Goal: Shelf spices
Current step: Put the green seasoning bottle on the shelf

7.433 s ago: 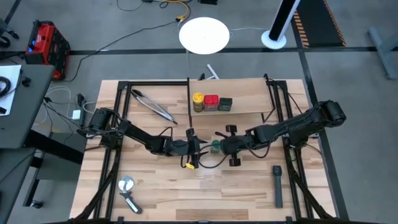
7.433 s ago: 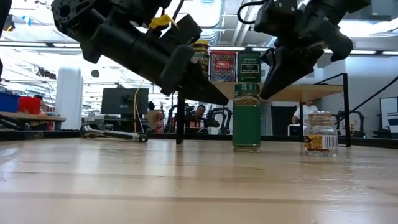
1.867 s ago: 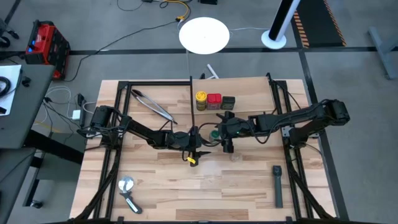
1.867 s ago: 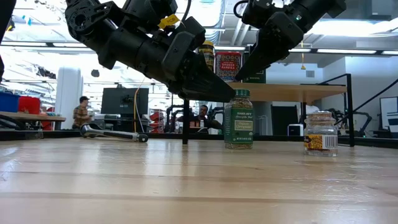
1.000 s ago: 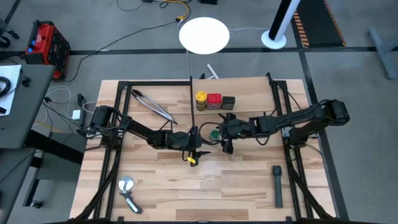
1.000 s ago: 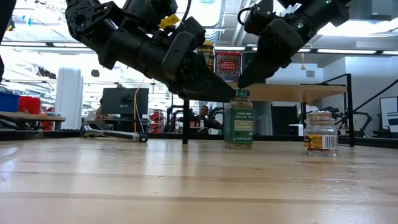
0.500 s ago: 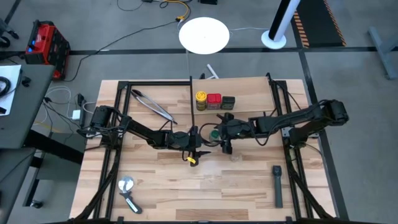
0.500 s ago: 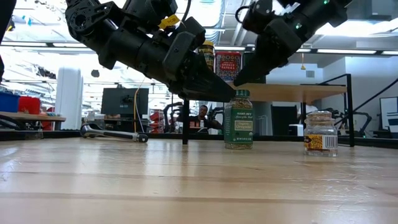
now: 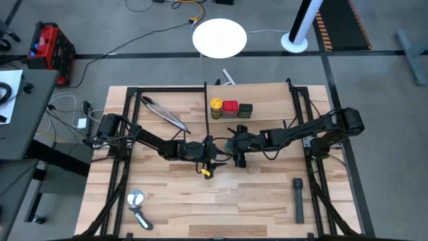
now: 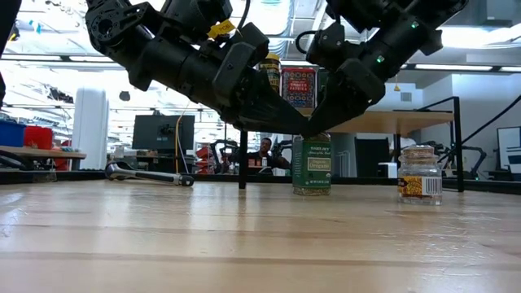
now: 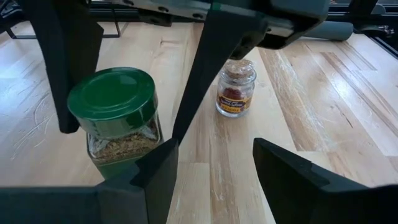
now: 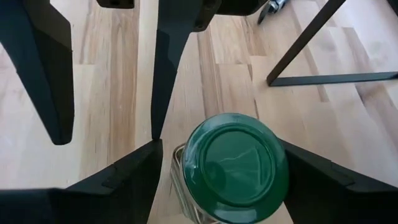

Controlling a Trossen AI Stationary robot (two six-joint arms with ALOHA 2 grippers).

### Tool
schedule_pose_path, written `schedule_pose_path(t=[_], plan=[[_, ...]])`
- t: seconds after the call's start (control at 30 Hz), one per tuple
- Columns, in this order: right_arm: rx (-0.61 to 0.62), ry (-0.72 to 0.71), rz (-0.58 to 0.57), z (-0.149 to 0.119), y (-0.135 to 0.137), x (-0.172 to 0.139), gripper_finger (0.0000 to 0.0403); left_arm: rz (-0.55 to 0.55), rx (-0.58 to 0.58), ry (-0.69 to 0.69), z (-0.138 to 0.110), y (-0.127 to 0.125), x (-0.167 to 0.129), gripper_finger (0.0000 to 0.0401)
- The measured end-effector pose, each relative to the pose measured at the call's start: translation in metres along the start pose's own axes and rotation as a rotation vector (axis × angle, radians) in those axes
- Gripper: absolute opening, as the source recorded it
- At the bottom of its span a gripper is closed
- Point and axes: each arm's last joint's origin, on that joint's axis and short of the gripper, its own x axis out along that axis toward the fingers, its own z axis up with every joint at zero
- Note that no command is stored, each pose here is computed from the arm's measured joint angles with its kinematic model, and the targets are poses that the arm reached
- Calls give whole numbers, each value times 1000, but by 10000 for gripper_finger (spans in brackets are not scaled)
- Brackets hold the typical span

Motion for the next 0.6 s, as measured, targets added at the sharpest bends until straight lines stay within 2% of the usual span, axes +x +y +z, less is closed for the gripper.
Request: schedule_pose_path(t=[0.33, 0.6], plan=[[69, -26, 0, 6, -3, -14, 277, 0, 1, 2, 0, 0, 0, 201], [78, -17, -1, 5, -4, -13, 205, -1, 1, 3, 0, 0, 0, 201]])
